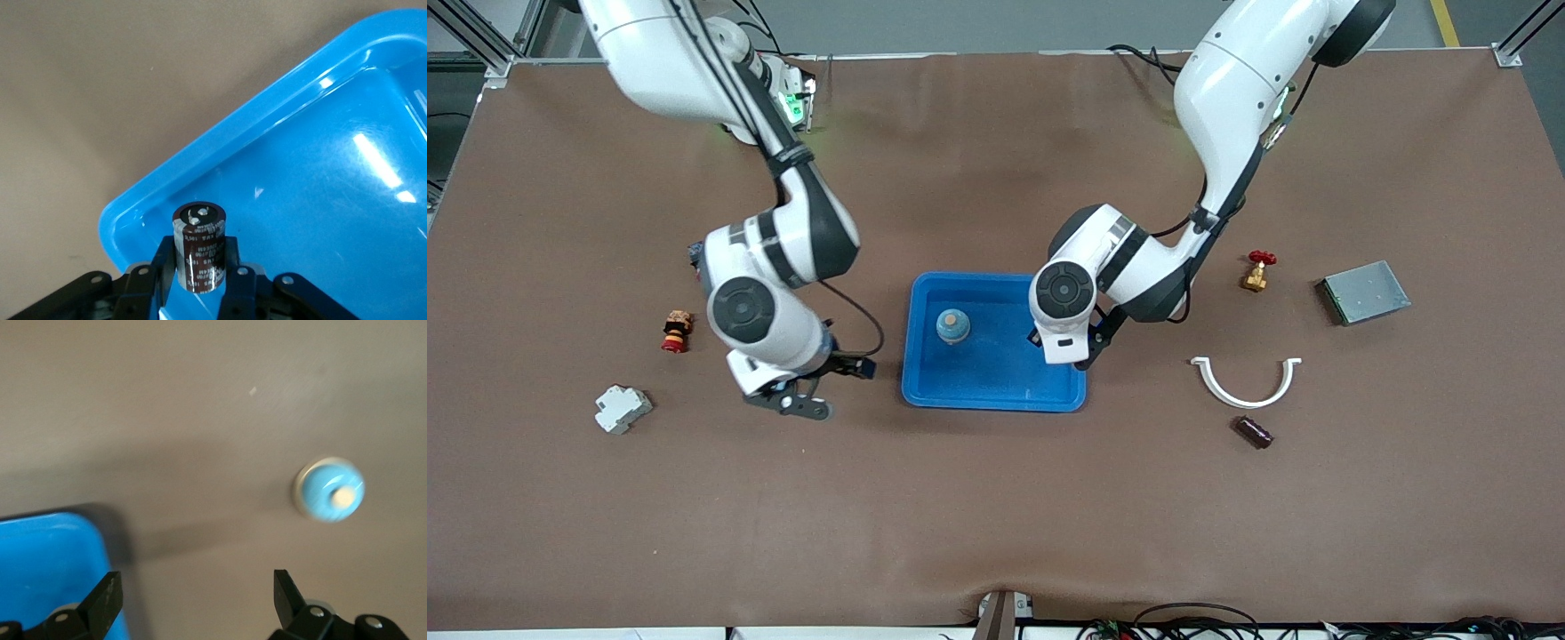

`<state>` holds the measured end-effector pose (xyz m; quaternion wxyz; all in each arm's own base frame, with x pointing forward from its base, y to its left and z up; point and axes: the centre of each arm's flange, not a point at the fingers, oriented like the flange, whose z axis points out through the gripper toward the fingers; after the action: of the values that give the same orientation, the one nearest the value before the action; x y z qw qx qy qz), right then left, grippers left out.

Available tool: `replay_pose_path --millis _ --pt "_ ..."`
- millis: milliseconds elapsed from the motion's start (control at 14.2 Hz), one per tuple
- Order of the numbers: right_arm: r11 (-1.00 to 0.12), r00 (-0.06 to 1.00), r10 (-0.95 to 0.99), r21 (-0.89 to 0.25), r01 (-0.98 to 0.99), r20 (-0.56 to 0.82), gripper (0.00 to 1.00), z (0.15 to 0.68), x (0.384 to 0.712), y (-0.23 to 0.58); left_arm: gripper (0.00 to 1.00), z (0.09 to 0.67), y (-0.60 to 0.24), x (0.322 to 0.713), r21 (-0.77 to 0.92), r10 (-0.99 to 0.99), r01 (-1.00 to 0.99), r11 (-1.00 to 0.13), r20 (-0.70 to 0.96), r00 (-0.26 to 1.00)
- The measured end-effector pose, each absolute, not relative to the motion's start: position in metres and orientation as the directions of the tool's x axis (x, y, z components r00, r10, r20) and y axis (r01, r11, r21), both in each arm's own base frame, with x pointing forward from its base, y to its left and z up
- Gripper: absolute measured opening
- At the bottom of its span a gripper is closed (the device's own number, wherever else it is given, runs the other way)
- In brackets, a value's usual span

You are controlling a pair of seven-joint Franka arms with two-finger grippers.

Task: Place electrolytic capacitor and blue bell in tray
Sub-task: 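Place the capacitor in the tray while the right gripper grasps the bell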

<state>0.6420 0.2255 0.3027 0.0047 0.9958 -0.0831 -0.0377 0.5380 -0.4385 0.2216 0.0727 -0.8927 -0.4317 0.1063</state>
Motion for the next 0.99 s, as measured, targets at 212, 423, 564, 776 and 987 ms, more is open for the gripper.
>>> replay_pose_path --millis 212,423,564,776,987 --pt "-0.997 0.997 -0.074 -0.001 -0.075 -0.034 1.00 0.279 0.654 0.166 0.33 0.218 -0.442 0.536 -0.216 0.784 0.754 -0.620 -0.128 0.608" --pt "-1.000 1.000 -0.019 -0.005 -0.019 0.003 1.00 0.251 0.653 0.120 0.33 0.218 -0.444 0.535 -0.213 0.781 0.752 -0.624 -0.128 0.611" --pt "-1.000 1.000 -0.002 -0.005 -0.002 0.025 1.00 0.240 0.650 0.109 0.33 0.214 -0.444 0.535 -0.213 0.781 0.752 -0.624 -0.127 0.612" --pt "-1.000 0.999 0.009 -0.003 0.009 0.045 1.00 0.223 0.643 0.107 0.33 0.208 -0.444 0.535 -0.216 0.782 0.752 -0.623 -0.127 0.611" --pt "-1.000 0.998 0.011 0.001 0.011 0.058 1.00 0.199 0.633 0.104 0.33 0.208 -0.444 0.536 -0.215 0.782 0.752 -0.623 -0.127 0.611"
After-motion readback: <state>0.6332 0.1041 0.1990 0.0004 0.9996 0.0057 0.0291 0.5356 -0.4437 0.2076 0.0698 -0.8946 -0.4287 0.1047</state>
